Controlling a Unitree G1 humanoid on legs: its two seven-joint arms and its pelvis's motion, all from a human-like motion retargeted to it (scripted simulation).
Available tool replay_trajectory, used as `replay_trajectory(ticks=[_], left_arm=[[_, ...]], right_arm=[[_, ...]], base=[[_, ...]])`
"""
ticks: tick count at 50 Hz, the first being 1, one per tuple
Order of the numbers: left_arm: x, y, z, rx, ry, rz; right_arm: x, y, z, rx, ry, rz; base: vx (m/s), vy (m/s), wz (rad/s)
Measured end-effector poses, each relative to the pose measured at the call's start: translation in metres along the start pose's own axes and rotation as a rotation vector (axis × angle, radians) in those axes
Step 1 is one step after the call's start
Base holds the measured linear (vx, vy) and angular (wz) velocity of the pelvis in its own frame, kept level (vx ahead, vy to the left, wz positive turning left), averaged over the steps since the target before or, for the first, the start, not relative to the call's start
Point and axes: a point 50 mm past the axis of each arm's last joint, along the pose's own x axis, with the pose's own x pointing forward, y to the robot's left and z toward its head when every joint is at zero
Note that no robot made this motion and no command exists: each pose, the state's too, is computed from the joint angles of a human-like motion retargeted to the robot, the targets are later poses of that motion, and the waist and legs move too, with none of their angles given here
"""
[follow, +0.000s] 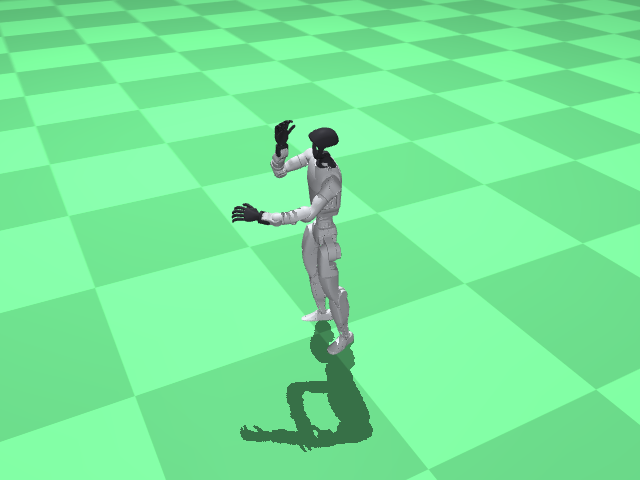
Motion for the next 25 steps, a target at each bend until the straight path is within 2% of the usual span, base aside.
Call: replay_trajectory(ticks=[4,8,10,12,15,20,25], left_arm=[[0.004,0.006,0.009,-0.028,-0.048,0.048],[0.004,0.007,0.011,0.113,-0.071,0.031],[0.004,0.006,0.01,0.184,-0.075,-0.001],[0.003,0.008,0.008,0.225,-0.08,-0.025],[-0.001,0.012,0.001,0.278,-0.071,-0.063],[-0.004,0.017,-0.01,0.302,-0.027,-0.106],[-0.002,0.027,-0.009,0.35,-0.046,-0.068]], right_arm=[[-0.045,-0.014,-0.028,0.121,0.219,-0.085],[-0.174,-0.03,-0.108,-0.131,0.905,0.084],[-0.234,-0.036,-0.123,-0.199,1.163,0.159],[-0.244,-0.038,-0.123,-0.195,1.187,0.094],[-0.196,-0.037,-0.116,-0.134,0.991,0.037],[-0.081,-0.02,-0.087,-0.168,0.522,0.119],[-0.017,-0.008,-0.05,-0.43,0.123,0.159]], base=[[0.0,0.0,0.0],[0.0,0.0,0.0],[0.0,0.0,0.0],[0.0,0.0,0.0],[0.0,0.0,0.0],[0.0,0.0,0.0],[-0.01,0.02,0.19]])
